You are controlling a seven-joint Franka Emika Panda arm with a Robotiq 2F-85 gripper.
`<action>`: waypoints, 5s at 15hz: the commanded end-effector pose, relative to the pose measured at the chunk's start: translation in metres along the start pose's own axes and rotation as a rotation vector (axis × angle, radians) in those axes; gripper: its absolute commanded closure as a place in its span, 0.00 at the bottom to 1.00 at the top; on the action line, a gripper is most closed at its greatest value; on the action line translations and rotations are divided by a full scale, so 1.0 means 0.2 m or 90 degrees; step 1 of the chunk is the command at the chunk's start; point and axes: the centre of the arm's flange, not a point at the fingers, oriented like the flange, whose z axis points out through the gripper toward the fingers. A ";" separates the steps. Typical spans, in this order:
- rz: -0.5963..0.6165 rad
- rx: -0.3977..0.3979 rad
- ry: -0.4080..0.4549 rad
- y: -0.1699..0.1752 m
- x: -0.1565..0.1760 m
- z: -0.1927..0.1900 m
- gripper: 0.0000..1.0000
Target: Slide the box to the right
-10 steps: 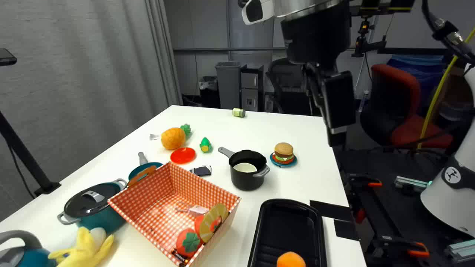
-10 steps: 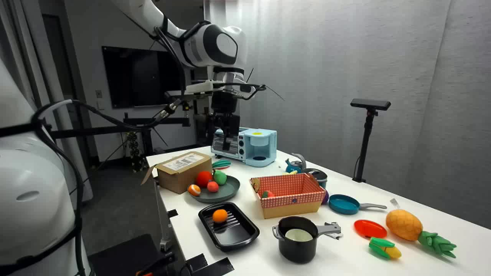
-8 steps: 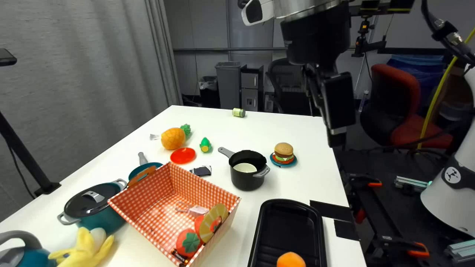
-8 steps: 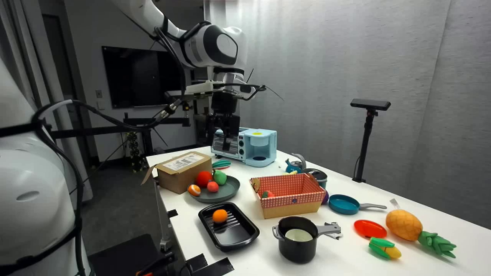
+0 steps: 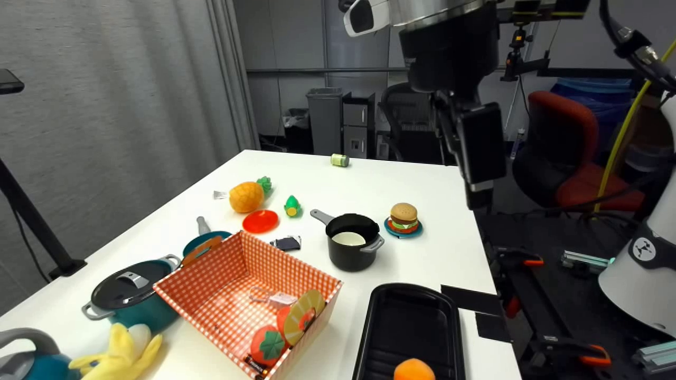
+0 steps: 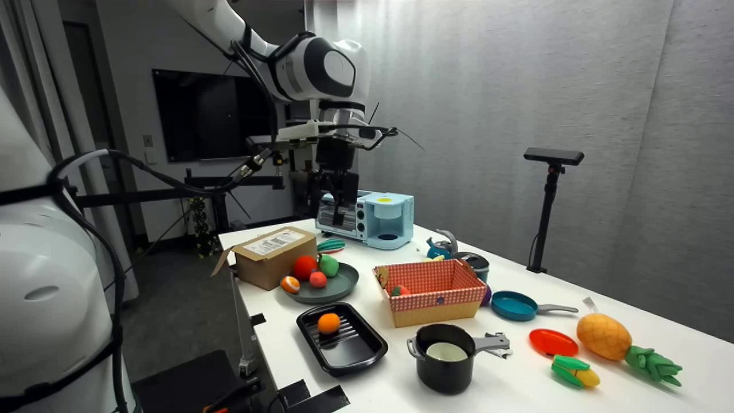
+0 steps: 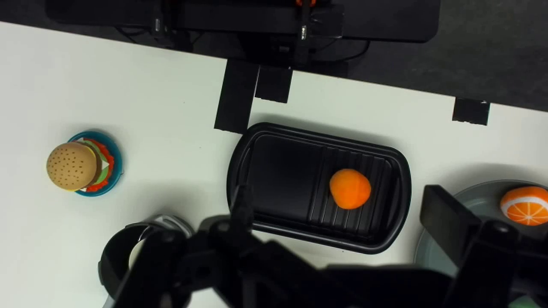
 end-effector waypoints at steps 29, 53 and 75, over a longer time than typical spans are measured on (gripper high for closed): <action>0.000 0.000 0.000 0.00 0.00 0.00 0.00; 0.006 -0.030 0.198 0.01 0.35 -0.16 0.00; 0.021 0.052 0.272 -0.07 1.24 0.34 0.00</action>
